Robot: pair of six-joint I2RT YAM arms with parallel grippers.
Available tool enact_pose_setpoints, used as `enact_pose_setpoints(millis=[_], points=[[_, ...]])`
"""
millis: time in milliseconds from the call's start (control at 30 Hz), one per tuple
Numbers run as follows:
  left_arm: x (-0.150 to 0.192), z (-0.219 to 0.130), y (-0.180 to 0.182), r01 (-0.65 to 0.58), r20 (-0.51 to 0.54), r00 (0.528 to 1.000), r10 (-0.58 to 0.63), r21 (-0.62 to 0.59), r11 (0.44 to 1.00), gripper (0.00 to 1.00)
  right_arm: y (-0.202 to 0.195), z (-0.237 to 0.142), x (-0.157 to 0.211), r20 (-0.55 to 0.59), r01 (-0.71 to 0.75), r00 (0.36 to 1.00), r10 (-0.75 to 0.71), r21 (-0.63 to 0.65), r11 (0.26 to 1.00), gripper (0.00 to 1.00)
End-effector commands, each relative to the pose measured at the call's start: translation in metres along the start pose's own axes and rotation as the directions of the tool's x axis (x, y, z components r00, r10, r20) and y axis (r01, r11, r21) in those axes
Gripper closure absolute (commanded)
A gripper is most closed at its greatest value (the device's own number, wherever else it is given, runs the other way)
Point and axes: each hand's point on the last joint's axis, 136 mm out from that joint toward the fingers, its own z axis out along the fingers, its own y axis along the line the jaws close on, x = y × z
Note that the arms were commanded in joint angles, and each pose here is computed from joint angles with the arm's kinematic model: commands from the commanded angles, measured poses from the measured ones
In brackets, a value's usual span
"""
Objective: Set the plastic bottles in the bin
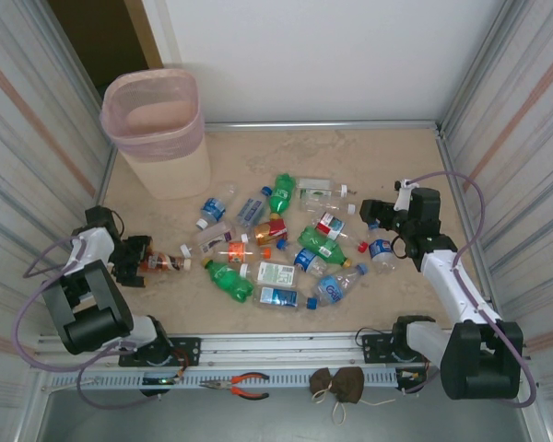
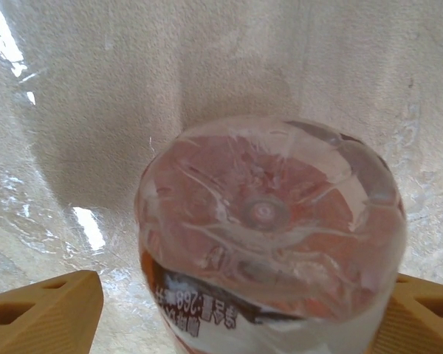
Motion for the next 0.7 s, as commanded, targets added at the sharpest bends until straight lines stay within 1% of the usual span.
enact_pose_setpoints(millis=[0,133,233,367,433,500,533,667], points=[[-0.010,-0.004,-0.003,0.020,0.041,0.999,-0.020,-0.006,1.000,0.16,0.005,-0.009,-0.015,0.036,0.012,0.999,-0.012,0.005,1.000,0.11],[-0.013,-0.003,-0.003,0.023,0.047,0.999,-0.023,-0.006,1.000,0.19,0.007,-0.010,-0.015,0.034,0.011,0.999,-0.011,0.002,1.000,0.11],[-0.013,-0.002,-0.003,0.027,0.044,0.999,-0.026,-0.005,1.000,0.26,0.009,-0.012,-0.018,0.042,0.011,0.999,-0.011,-0.001,1.000,0.12],[-0.013,-0.006,-0.003,0.029,0.049,0.998,-0.029,0.007,1.000,0.30,0.012,-0.015,-0.020,0.050,0.018,0.999,-0.018,-0.001,1.000,0.11],[-0.013,-0.010,-0.004,0.024,0.054,0.998,-0.025,0.018,1.000,0.31,0.013,-0.017,-0.020,0.052,0.020,0.998,-0.020,-0.001,1.000,0.11],[-0.012,-0.015,-0.006,0.020,0.056,0.998,-0.022,0.038,0.999,0.34,0.013,-0.017,-0.019,0.046,0.021,0.999,-0.021,0.001,1.000,0.12],[-0.011,-0.018,-0.007,0.016,0.058,0.998,-0.019,0.052,0.999,0.34,0.017,-0.022,-0.023,0.065,0.027,0.998,-0.026,-0.006,1.000,0.11],[-0.010,-0.034,-0.013,-0.019,0.088,0.996,0.010,0.104,0.994,0.36,0.021,-0.031,-0.026,0.081,0.037,0.996,-0.036,-0.011,0.999,0.11]])
